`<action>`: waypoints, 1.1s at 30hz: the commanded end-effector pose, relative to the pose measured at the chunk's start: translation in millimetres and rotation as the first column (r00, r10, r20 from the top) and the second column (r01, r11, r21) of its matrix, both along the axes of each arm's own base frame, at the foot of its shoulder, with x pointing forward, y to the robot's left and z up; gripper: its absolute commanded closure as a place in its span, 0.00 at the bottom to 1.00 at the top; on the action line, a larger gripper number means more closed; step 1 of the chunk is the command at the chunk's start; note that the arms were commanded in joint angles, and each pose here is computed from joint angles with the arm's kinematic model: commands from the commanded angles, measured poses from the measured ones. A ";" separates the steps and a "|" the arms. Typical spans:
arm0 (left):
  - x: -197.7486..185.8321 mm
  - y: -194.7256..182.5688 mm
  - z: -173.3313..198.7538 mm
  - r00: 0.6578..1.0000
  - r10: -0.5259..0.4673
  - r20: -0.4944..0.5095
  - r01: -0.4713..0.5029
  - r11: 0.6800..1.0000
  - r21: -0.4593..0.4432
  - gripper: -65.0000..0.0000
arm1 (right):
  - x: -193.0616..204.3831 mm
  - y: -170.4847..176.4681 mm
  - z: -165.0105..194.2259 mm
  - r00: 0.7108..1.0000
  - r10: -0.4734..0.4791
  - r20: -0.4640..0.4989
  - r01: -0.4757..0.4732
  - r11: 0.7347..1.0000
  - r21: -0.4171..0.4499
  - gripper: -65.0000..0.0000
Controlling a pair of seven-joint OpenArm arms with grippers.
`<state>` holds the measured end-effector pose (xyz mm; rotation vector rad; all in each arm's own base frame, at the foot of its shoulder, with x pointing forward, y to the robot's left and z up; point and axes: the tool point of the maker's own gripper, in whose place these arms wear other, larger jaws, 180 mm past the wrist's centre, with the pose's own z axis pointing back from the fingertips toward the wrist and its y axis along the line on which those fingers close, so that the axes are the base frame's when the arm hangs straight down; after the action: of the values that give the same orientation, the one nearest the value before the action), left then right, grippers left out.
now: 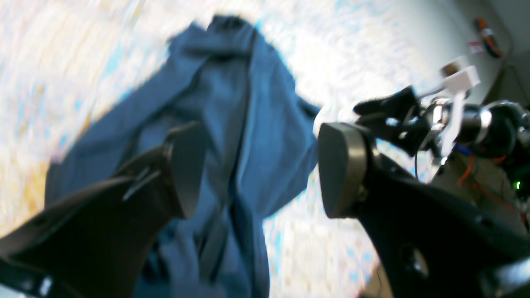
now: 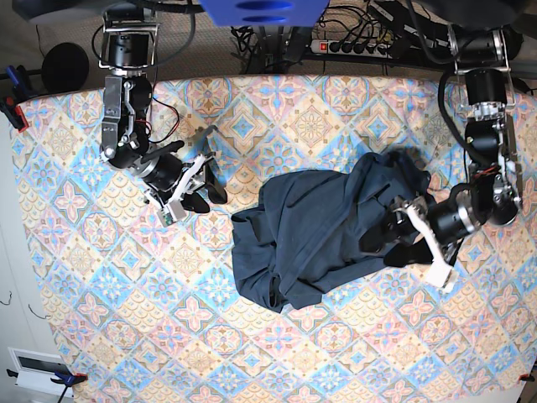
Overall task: Layout the t-shirt on the table in an organized manner, then fold the t-shirt properly
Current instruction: 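Lift the shirt with the left gripper and drop it spread out, then grasp the shirt center with the left gripper and drag it away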
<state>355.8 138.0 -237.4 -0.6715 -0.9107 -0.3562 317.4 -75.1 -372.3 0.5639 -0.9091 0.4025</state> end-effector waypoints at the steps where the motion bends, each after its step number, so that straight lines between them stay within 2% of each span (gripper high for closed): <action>1: 9.0 -9.7 12.7 0.999 -0.017 0.052 0.016 1.000 0.007 0.36 | 10.0 2.7 18.7 0.998 -0.002 0.061 0.000 0.999 0.034 0.59; 5: 23.5 -66.5 -16.4 0.993 -0.119 0.028 0.113 0.983 0.147 0.36 | 9.6 2.8 18.7 0.998 -0.002 0.061 0.000 0.999 0.034 0.59; 10: 36.6 -112.9 -46.7 0.986 -0.164 0.021 0.156 0.962 0.225 0.36 | 9.9 3.7 24.0 0.997 0.001 0.078 -0.003 0.999 0.034 0.59; 13: 39.3 -124.8 -65.0 0.984 -0.177 0.017 0.166 0.948 0.272 0.36 | 11.5 4.5 33.9 0.994 0.004 0.108 -0.008 0.999 0.031 0.59; 26: 45.7 -117.0 -76.4 0.990 -0.140 0.017 0.130 0.952 0.276 0.53 | 13.9 4.7 40.2 0.992 0.007 0.128 -0.010 1.000 0.028 0.59; 31: 56.2 -94.3 -70.4 0.995 -0.085 0.046 0.069 0.958 0.279 0.55 | 14.4 4.7 40.7 0.992 0.007 0.129 -0.011 1.000 0.028 0.59; 33: 59.5 -86.3 -71.1 0.996 -0.071 0.061 0.049 0.951 0.306 0.55 | 14.4 4.7 40.7 0.992 0.007 0.129 -0.011 1.000 0.028 0.59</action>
<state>404.7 56.9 -328.2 -0.3838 -0.8191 -0.5614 322.4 -71.3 -350.5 0.5550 -0.9700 0.4380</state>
